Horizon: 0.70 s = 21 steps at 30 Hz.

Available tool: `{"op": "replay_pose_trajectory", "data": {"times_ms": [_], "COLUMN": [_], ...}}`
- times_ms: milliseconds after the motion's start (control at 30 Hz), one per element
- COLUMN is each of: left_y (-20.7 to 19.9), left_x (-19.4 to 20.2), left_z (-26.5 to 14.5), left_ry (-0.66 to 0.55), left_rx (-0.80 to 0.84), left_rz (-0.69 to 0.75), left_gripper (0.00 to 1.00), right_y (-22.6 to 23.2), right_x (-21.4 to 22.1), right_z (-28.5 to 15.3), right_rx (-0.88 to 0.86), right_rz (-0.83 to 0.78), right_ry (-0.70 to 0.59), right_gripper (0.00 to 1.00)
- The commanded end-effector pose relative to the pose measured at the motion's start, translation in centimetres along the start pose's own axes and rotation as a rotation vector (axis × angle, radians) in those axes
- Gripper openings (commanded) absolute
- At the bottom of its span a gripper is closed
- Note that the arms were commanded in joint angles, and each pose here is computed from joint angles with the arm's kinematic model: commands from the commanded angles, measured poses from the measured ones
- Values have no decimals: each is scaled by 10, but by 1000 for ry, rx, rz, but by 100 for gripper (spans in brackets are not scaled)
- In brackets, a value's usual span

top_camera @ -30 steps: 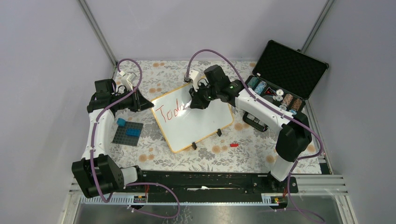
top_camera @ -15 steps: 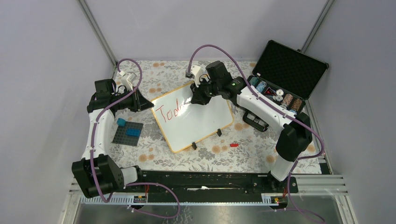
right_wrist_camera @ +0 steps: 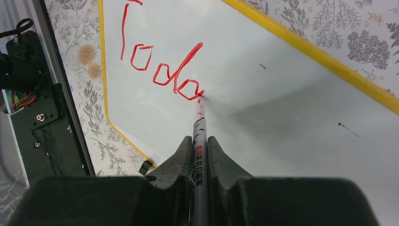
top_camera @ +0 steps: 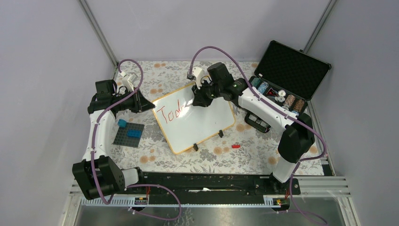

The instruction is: Write a sentence on the whiteboard

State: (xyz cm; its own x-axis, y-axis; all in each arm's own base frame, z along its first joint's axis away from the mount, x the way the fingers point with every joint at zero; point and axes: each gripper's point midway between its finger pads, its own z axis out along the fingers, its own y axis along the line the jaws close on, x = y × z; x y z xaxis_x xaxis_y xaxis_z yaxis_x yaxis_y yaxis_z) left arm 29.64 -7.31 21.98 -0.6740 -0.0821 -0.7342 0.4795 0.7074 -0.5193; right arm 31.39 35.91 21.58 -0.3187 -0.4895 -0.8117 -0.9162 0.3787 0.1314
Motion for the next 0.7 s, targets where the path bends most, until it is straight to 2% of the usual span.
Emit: {"op": "replay_pose_trajectory", "data": {"times_ms": [0,667], "left_y": [-3,-3], "left_x": [-3,-2], "left_z": [-3,-3], "left_ry": [-17,-16], "left_rx": [-7,-10], "left_rz": [39,37], "left_gripper": [0,0], "right_y": [-3,-10], "right_x": [3,2], "right_z": [-2,-18], "right_rx": [14,57], "right_rz": [-22,-53], "right_ry": [-6,-2], "right_gripper": [0,0]}}
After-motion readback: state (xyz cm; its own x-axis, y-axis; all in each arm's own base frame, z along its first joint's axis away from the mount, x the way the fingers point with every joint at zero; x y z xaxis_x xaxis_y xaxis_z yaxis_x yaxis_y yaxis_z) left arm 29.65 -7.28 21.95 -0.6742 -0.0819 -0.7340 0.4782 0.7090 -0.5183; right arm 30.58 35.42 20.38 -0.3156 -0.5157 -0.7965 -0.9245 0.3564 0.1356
